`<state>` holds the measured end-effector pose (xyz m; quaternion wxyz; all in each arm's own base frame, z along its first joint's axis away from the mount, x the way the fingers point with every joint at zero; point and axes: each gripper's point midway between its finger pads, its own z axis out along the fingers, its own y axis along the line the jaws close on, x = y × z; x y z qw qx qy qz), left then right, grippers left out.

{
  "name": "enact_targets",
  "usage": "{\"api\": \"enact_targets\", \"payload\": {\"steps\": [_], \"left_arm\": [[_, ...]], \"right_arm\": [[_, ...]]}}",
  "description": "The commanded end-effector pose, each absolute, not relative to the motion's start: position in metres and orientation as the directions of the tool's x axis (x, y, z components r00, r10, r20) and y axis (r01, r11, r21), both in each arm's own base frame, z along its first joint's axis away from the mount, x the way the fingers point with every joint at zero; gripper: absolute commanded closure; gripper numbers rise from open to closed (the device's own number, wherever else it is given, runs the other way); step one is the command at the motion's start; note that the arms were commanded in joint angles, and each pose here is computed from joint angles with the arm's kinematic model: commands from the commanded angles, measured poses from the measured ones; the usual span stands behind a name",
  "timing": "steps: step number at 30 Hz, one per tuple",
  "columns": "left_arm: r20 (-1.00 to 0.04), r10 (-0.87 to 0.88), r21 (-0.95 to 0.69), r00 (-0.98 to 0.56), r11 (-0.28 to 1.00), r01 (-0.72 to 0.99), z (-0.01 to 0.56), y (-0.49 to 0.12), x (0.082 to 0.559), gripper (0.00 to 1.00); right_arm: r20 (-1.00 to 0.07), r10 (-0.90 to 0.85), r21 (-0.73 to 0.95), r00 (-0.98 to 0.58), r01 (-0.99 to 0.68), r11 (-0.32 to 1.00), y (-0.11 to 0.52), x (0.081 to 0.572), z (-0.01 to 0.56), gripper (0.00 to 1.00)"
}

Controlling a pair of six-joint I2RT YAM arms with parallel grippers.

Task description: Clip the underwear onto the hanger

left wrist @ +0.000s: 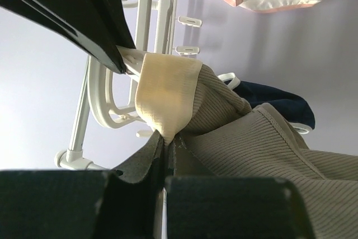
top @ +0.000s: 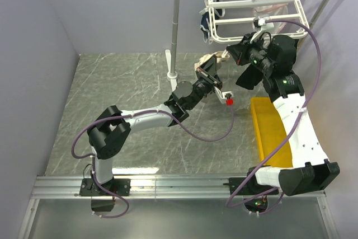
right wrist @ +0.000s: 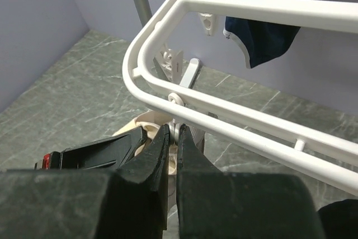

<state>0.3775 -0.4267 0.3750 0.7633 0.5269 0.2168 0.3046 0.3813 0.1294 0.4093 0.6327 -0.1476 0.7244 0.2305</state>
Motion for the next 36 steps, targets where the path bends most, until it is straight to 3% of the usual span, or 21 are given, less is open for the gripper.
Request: {"api": "enact_targets", "payload": {"steps": [1, 4, 20, 36], "left_arm": [[-0.011, 0.687, 0.905, 0.727, 0.315, -0.284, 0.405, -0.427, 0.372, 1.0], [-0.021, 0.684, 0.903, 0.729, 0.326, -0.28, 0.408, -0.426, 0.371, 1.0], [-0.051, 0.682, 0.893, 0.73, 0.359, -0.273, 0.415, -0.416, 0.367, 1.0], [-0.052, 0.678, 0.891, 0.734, 0.363, -0.272, 0.419, -0.418, 0.368, 1.0]], "right_arm": [[-0.985, 0.038, 0.118, -0.166, -0.506, 0.854, 0.131, 0.37, 0.407, 1.0], [-0.986, 0.03, 0.108, -0.166, -0.483, 0.869, 0.126, 0.373, 0.405, 1.0], [-0.985, 0.033, 0.108, -0.169, -0.46, 0.881, 0.123, 0.377, 0.405, 0.72], [-0.985, 0.05, 0.12, -0.163, -0.456, 0.882, 0.123, 0.375, 0.411, 0.53]]}}
